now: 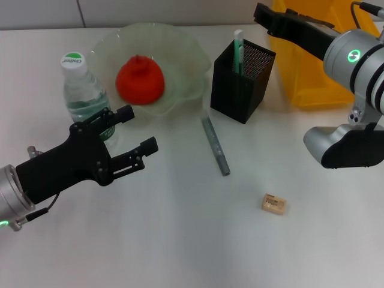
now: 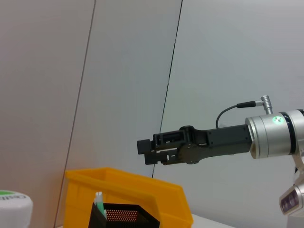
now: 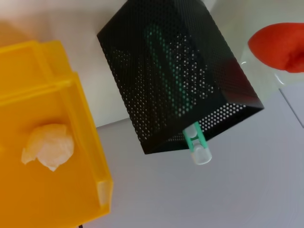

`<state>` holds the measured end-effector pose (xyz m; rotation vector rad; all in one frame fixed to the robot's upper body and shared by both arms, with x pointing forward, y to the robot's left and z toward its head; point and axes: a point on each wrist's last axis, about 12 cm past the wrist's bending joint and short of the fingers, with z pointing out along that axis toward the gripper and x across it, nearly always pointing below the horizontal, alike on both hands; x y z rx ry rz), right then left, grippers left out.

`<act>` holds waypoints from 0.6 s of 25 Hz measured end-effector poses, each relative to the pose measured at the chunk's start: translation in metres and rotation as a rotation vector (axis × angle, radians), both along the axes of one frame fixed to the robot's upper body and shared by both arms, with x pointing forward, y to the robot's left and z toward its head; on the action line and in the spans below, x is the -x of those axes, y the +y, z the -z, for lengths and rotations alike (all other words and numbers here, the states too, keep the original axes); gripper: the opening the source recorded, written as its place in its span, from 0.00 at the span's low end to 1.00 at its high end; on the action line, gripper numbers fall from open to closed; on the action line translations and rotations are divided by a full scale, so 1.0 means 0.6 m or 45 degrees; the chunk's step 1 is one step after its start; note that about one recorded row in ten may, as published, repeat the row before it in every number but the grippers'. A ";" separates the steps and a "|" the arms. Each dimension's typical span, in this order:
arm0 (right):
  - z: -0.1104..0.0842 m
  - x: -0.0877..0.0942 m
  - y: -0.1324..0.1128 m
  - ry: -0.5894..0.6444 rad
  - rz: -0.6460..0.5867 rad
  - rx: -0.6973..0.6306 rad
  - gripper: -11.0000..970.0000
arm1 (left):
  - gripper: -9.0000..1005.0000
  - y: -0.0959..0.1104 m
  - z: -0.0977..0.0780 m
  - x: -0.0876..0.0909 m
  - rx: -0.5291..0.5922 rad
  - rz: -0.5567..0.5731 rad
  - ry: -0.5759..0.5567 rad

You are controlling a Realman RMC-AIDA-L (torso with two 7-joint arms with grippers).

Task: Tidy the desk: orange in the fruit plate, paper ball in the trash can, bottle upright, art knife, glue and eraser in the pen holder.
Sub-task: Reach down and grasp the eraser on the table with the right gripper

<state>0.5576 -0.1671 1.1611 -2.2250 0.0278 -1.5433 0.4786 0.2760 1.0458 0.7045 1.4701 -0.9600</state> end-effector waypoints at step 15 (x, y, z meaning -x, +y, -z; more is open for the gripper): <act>-0.026 0.018 -0.004 -0.050 0.041 -0.797 0.62 | 0.83 -0.010 0.004 0.011 -0.012 0.082 0.009</act>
